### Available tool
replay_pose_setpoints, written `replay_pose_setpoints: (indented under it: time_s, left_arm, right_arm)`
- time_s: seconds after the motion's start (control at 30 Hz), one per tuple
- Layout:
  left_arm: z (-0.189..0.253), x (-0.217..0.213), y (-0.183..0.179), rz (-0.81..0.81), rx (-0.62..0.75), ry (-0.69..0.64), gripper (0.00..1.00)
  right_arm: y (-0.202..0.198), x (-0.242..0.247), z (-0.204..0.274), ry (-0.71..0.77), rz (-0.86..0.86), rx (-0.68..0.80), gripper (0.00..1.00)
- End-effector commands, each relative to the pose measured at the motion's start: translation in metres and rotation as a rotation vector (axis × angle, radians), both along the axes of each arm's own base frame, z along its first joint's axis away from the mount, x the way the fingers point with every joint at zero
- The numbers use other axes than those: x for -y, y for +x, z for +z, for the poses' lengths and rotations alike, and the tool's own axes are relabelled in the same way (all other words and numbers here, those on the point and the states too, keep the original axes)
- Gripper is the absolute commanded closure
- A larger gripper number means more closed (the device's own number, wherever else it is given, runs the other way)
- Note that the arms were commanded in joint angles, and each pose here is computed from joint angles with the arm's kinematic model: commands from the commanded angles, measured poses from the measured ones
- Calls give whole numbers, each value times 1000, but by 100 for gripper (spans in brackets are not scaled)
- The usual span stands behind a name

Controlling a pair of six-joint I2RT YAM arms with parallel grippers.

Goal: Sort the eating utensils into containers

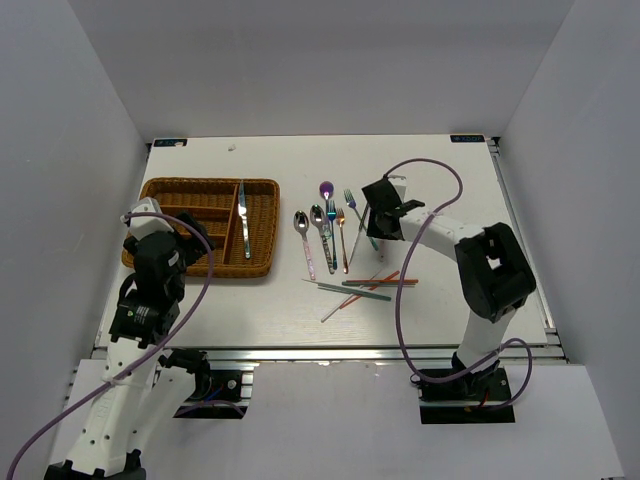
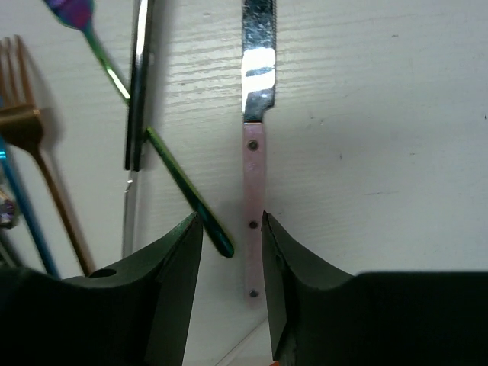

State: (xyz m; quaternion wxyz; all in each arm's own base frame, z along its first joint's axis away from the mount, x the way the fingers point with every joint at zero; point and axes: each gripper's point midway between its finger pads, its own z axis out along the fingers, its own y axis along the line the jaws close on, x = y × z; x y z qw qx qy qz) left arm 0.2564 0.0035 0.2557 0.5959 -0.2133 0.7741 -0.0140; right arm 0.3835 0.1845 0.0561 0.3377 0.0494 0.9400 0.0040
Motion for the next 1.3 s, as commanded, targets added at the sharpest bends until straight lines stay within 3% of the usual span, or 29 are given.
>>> replay_pose_setpoints:
  time_s: [0.0, 0.2, 0.27, 0.33, 0.47, 0.6, 0.7, 0.8, 0.9, 1.03, 1.13, 1.23, 1.27]
  left_arm:
    - [2, 3, 2, -21, 5, 4, 2]
    - [2, 4, 2, -25, 6, 2, 2]
    - [2, 4, 2, -27, 6, 1, 2]
    - [1, 5, 2, -28, 2, 2, 2]
    - [1, 5, 2, -29, 4, 3, 2]
    - [1, 5, 2, -32, 1, 2, 2]
    - [1, 5, 2, -33, 4, 1, 2]
    - [2, 5, 3, -33, 6, 1, 2]
    - [2, 5, 3, -30, 3, 3, 2]
    - [3, 2, 1, -14, 8, 7, 2]
    - [2, 2, 1, -14, 7, 6, 2]
    - [2, 2, 1, -14, 4, 6, 2]
    - [2, 2, 1, -14, 6, 6, 2]
  right_arm:
    - [17, 8, 3, -42, -13, 18, 58]
    - [20, 14, -22, -51, -1, -42, 58]
    - [17, 18, -33, -62, -9, -67, 63]
    - [12, 24, -41, -77, -21, -87, 74]
    - [5, 43, -45, -80, -85, -90, 83]
    - [6, 60, -19, -54, -163, -13, 100]
    - [13, 61, 20, -9, -184, 100, 100]
    - [20, 17, 68, 55, -73, 243, 100]
    - [16, -45, 100, 113, 66, 286, 100]
    - [-14, -156, 119, 394, 314, 275, 100]
    - [-30, -213, 142, 588, 406, 323, 100]
    - [-37, -257, 154, 647, 477, 350, 100]
    - [-35, -269, 138, 648, 481, 322, 100]
